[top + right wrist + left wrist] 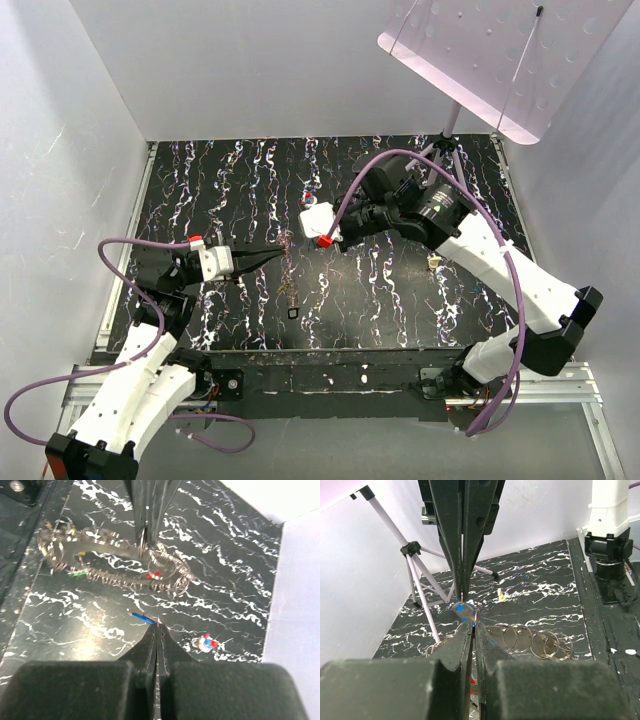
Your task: Put the keys on the keyring
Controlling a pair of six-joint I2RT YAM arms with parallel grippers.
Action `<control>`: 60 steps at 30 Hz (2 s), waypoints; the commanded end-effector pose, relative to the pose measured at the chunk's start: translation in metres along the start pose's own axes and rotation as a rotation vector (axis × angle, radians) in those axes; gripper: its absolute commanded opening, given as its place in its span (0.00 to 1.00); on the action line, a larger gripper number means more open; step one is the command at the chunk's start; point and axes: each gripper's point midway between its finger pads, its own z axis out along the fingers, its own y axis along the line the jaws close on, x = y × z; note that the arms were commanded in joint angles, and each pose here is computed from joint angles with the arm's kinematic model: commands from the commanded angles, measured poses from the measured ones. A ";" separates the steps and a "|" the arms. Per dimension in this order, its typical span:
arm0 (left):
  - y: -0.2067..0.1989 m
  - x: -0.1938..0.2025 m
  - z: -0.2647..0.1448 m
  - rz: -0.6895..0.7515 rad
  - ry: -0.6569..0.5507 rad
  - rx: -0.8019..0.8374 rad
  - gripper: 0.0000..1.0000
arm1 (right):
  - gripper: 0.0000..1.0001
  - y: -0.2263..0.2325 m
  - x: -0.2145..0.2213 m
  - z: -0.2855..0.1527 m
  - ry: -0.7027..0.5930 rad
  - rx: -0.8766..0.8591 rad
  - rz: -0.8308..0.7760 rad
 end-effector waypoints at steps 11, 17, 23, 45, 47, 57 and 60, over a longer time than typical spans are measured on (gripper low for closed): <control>0.013 0.020 -0.001 0.036 0.062 -0.099 0.00 | 0.01 -0.008 -0.033 0.005 -0.125 0.094 -0.066; 0.013 0.021 0.000 0.028 0.061 -0.095 0.00 | 0.01 -0.005 -0.036 0.007 -0.149 0.085 -0.062; 0.013 0.017 0.001 0.024 0.044 -0.093 0.00 | 0.01 -0.005 -0.038 0.008 -0.161 0.087 -0.053; 0.011 0.012 0.004 0.000 0.004 -0.093 0.00 | 0.01 -0.001 -0.040 0.013 -0.167 0.074 -0.045; 0.011 0.011 0.004 0.000 0.002 -0.093 0.00 | 0.01 -0.001 -0.039 0.013 -0.164 0.073 -0.042; 0.010 0.010 0.005 -0.001 -0.005 -0.092 0.00 | 0.01 -0.001 -0.040 0.014 -0.169 0.067 -0.028; 0.011 0.010 0.004 0.002 -0.007 -0.093 0.00 | 0.01 -0.001 -0.039 0.015 -0.167 0.064 -0.025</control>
